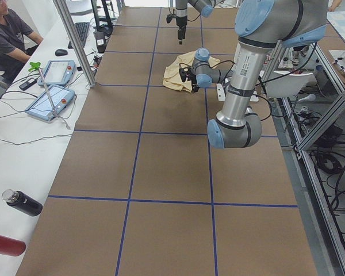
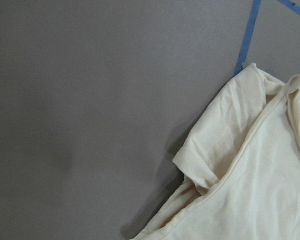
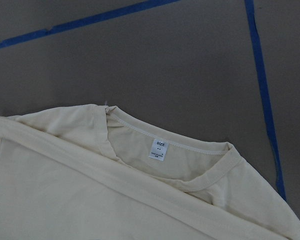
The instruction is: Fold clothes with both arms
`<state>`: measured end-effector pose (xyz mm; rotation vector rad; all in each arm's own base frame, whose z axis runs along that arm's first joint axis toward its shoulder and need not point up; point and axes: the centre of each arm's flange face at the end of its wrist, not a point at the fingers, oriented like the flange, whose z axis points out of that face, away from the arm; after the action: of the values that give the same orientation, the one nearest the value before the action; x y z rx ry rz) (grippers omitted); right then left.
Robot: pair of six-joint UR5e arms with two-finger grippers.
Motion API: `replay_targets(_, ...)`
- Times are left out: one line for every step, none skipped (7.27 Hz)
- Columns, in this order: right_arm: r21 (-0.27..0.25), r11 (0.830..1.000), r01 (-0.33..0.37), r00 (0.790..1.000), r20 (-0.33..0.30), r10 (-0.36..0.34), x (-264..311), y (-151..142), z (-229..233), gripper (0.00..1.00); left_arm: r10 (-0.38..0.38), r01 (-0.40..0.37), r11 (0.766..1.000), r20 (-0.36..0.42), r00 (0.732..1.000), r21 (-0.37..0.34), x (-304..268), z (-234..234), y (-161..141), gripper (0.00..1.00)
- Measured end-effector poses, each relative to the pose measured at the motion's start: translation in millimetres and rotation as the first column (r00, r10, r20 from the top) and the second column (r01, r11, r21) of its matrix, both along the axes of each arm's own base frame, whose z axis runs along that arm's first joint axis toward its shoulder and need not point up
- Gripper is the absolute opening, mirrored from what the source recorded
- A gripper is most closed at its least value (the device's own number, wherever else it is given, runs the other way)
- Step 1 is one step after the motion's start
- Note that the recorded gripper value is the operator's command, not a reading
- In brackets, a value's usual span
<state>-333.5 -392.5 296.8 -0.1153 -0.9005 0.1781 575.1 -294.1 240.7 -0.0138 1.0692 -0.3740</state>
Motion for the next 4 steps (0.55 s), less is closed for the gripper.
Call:
replay_targets(0.002,1.000,-0.002,1.000,0.002,0.002,-1.9,-2.9,-1.8,1.00,-0.001,0.001,1.000,0.014,1.000,0.003,7.6,4.2,-1.1,0.72)
replay_targets(0.003,1.000,-0.003,1.000,0.002,0.003,-2.7,-4.3,-2.7,1.00,-0.003,0.002,1.000,0.016,1.000,0.007,11.4,3.4,-2.0,0.66)
replay_targets(0.003,1.000,-0.004,1.000,0.002,0.004,-2.9,-5.0,-2.9,1.00,-0.003,0.003,1.000,0.013,1.000,0.010,14.0,-0.2,-2.7,0.64)
replay_targets(0.002,1.000,-0.004,1.000,0.002,0.004,-2.7,-5.4,-2.9,1.00,-0.003,0.003,1.000,0.012,1.000,0.011,16.8,-2.3,-2.9,0.64)
